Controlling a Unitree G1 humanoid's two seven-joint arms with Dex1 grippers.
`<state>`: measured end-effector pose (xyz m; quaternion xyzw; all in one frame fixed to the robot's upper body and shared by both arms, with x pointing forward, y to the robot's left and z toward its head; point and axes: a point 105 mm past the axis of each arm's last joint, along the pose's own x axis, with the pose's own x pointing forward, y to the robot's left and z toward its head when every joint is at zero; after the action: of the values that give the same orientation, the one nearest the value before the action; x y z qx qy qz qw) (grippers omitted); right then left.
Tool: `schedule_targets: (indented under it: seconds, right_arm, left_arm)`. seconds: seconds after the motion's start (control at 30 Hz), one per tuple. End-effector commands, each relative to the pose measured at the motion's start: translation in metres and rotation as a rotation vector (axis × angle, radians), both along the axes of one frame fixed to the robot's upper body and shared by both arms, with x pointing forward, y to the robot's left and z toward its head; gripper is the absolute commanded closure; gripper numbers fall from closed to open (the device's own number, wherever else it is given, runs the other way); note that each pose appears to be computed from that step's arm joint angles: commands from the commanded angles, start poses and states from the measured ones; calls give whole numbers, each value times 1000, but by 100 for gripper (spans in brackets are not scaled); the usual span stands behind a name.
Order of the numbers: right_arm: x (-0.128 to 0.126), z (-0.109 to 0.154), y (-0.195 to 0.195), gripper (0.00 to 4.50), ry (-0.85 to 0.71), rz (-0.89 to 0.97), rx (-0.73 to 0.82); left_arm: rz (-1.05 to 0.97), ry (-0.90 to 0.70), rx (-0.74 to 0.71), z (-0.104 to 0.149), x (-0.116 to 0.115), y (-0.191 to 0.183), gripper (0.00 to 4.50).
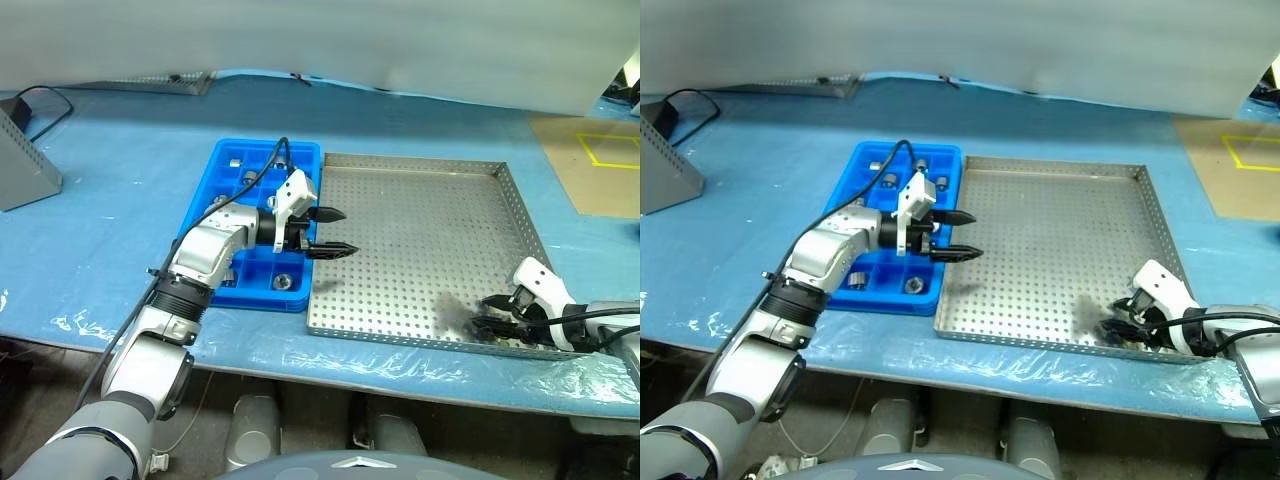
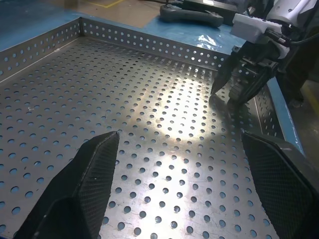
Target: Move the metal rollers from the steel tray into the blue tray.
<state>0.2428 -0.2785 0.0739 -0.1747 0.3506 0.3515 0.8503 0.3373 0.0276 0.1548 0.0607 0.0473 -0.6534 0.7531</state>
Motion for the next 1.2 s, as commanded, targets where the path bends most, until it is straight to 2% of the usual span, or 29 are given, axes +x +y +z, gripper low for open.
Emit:
schedule_targets:
  seconds: [0.03, 0.1, 0.17, 0.2, 0.33, 0.47, 0.6, 0.87, 1.03, 1.2]
  right_arm:
    - [-5, 13, -2, 209, -4, 41, -19]
    - [-7, 11, -6, 244, 10, 38, -37]
    - [-10, 7, -11, 312, 30, 32, -47]
    - [-12, 5, -12, 326, 36, 32, -50]
    - [-16, 0, -9, 325, 43, 63, -70]
    - [-6, 4, -10, 325, -6, 39, -74]
    - [15, 28, 2, 325, -118, 32, -29]
    - [63, 77, 54, 325, -336, 140, 43]
    - [87, 82, 90, 325, -380, 253, 74]
    - [109, 85, 144, 325, -431, 418, 124]
  left_arm:
    - [8, -42, -22, 8, 1, 2, 39]
    - [10, -43, -22, 8, 2, 2, 39]
    - [11, -42, -23, 7, 2, 2, 39]
    - [12, -42, -23, 7, 2, 2, 39]
    - [18, -45, -23, 7, 4, 3, 39]
    - [17, -47, -21, 7, 5, 4, 39]
    - [26, -63, -29, 15, 7, 6, 39]
    - [106, -125, 2, 30, 19, 40, 39]
    - [238, -162, 13, 37, 26, 72, 39]
    - [373, -177, 27, 42, 15, 111, 39]
